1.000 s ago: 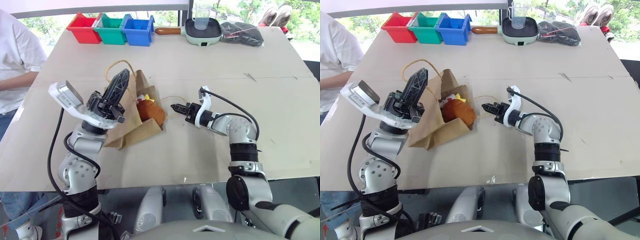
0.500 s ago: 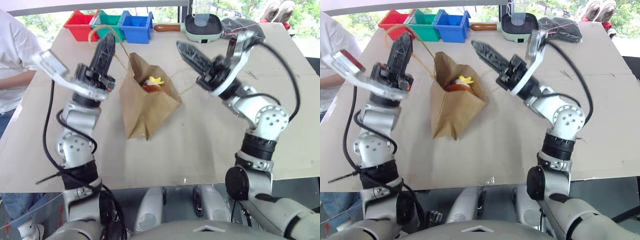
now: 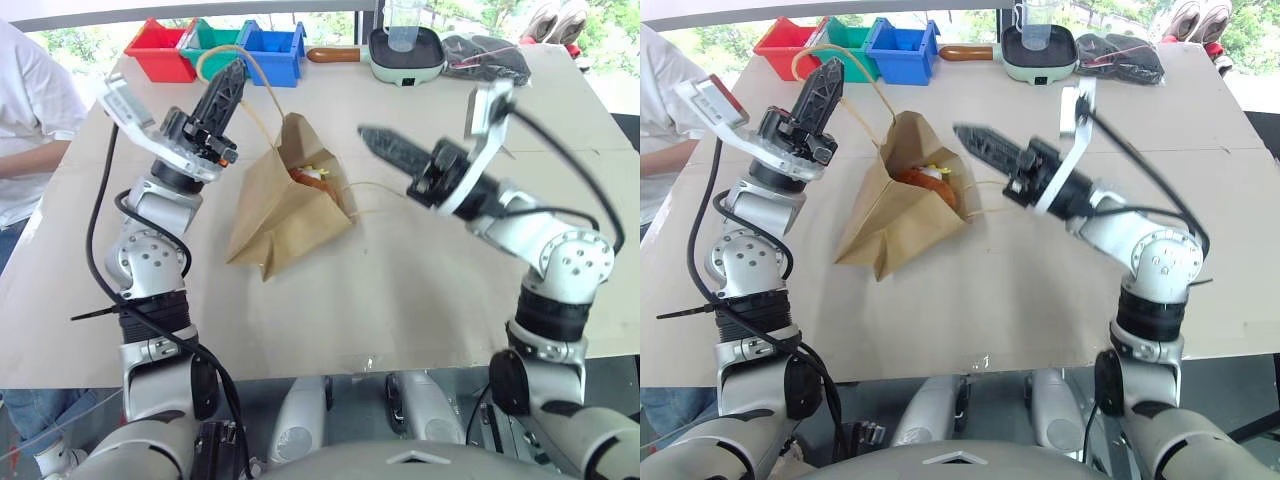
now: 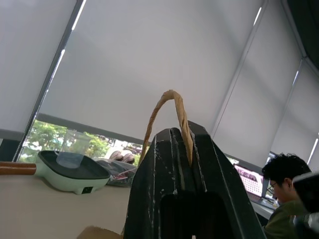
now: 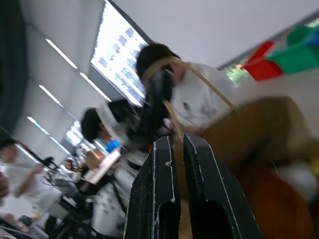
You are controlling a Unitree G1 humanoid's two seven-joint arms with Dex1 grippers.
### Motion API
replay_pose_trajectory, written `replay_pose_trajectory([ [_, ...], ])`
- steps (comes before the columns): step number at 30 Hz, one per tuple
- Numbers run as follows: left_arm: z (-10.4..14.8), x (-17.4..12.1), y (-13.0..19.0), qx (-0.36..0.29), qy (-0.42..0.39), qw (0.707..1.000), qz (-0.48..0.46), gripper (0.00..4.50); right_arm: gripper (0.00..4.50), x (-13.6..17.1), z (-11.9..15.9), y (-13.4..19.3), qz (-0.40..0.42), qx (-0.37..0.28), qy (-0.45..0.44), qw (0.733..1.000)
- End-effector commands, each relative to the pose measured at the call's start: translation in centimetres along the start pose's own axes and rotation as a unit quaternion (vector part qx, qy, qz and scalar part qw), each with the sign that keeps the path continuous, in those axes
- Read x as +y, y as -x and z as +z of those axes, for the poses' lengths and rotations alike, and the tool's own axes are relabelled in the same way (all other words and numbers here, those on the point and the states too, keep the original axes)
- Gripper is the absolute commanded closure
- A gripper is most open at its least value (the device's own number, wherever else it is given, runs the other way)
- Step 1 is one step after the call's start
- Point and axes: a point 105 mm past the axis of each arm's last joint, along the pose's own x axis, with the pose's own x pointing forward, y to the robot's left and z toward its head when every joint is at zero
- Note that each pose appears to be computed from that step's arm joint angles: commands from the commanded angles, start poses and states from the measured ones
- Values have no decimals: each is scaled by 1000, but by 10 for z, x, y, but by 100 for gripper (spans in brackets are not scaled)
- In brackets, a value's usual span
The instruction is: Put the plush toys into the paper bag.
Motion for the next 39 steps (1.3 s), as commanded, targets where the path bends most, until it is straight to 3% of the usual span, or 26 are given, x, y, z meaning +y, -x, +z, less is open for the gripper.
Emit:
replay_pose_trajectory([
  [1, 19, -10, 3, -24, -15, 999, -17, 450, 306, 18, -5, 8, 37, 7, 34, 999],
  [6, 25, -16, -1, -34, -13, 999, -31, 450, 75, -6, -23, 23, -21, 42, 16, 999],
  [10, 25, -21, -1, -34, -6, 999, -39, 450, 75, -41, -21, 25, -80, 3, -44, 996],
  [17, 24, -25, 4, -34, -2, 999, -35, 450, 75, -72, -12, -12, -65, -48, -110, 991],
  [21, 27, -26, 7, -35, -7, 999, -28, 450, 75, -44, -4, -27, 43, -50, -153, 986],
  [24, 30, -27, 12, -37, -14, 999, -19, 450, 75, -7, -7, -33, 138, -16, -174, 975],
  [30, 33, -29, 17, -39, -20, 999, -10, 450, 75, -4, -10, -22, 135, -3, -174, 975],
  [35, 29, -28, 19, -40, -13, 999, -7, 450, 75, 20, 35, -18, 196, -112, -145, 963],
  [39, 30, -27, 13, -47, -9, 999, -12, 450, 75, 53, 67, -18, 257, -162, -129, 944],
])
